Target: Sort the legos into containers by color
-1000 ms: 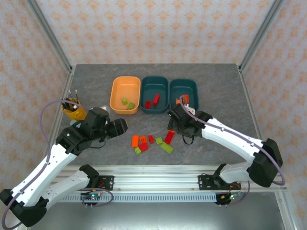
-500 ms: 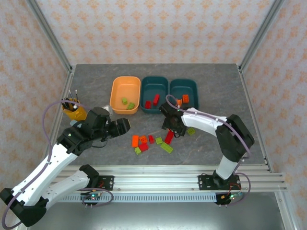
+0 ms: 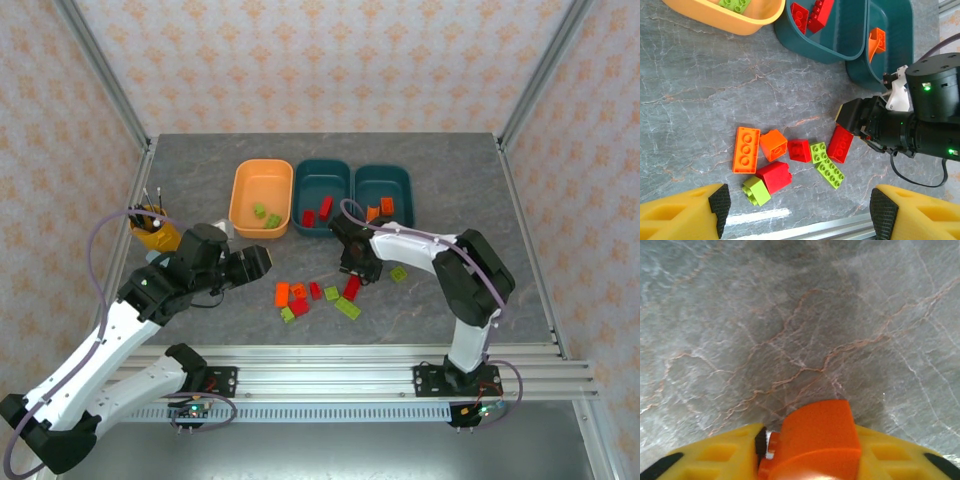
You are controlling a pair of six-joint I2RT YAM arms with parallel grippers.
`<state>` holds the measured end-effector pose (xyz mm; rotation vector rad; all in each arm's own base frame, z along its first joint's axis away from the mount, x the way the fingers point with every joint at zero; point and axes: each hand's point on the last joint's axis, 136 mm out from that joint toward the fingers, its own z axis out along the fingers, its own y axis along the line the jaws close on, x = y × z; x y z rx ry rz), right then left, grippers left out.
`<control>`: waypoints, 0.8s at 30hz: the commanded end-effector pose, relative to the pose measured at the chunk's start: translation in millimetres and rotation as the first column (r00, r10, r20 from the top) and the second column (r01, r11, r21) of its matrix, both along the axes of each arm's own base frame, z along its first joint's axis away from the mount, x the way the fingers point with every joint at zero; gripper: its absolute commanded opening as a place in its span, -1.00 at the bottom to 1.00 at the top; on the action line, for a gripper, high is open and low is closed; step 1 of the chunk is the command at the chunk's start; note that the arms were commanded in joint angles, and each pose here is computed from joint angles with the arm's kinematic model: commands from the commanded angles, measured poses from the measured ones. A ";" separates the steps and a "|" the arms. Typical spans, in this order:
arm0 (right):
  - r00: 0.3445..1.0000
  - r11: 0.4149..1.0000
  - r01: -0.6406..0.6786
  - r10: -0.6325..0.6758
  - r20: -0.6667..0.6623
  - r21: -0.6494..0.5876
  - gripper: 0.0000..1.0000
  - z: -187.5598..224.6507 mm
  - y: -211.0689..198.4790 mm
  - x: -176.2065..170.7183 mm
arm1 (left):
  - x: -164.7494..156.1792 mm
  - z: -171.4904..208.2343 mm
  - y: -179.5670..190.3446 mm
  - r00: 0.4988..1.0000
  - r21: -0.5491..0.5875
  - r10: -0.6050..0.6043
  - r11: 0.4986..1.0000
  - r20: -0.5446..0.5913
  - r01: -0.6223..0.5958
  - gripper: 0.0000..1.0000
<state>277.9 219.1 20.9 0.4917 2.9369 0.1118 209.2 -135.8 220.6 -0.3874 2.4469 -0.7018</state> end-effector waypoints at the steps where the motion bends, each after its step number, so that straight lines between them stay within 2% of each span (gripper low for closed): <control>1: 0.999 1.000 0.004 -0.004 0.034 -0.021 -0.24 5.4 -1.8 10.2 | -0.1 7.5 -0.5 1.000 -0.013 0.004 1.000 0.030 -0.004 0.54; 6: 0.996 0.999 -0.006 0.010 0.084 -0.045 -0.35 24.4 -7.4 16.1 | -0.3 9.3 0.0 0.999 -0.016 0.007 1.000 0.036 -0.006 0.53; 13: 0.965 0.996 -0.018 0.041 0.261 -0.090 -0.37 113.3 -39.6 47.0 | 15.3 21.3 -16.8 0.998 -0.034 -0.018 0.999 0.062 0.020 0.53; 16: 0.956 0.997 -0.025 0.046 0.289 -0.079 -0.37 133.8 -57.1 68.5 | 28.2 26.7 -31.1 0.997 -0.041 -0.034 0.998 0.073 0.037 0.53; 19: 0.965 0.996 -0.063 0.076 0.251 -0.060 -0.37 129.6 -65.7 90.8 | 43.5 32.4 -48.4 0.995 -0.044 -0.053 0.997 0.081 0.057 0.53; 24: 0.985 0.996 -0.090 0.093 0.143 -0.026 -0.39 96.3 -75.7 120.1 | 71.0 51.2 -78.9 0.990 -0.044 -0.084 0.995 0.109 0.089 0.53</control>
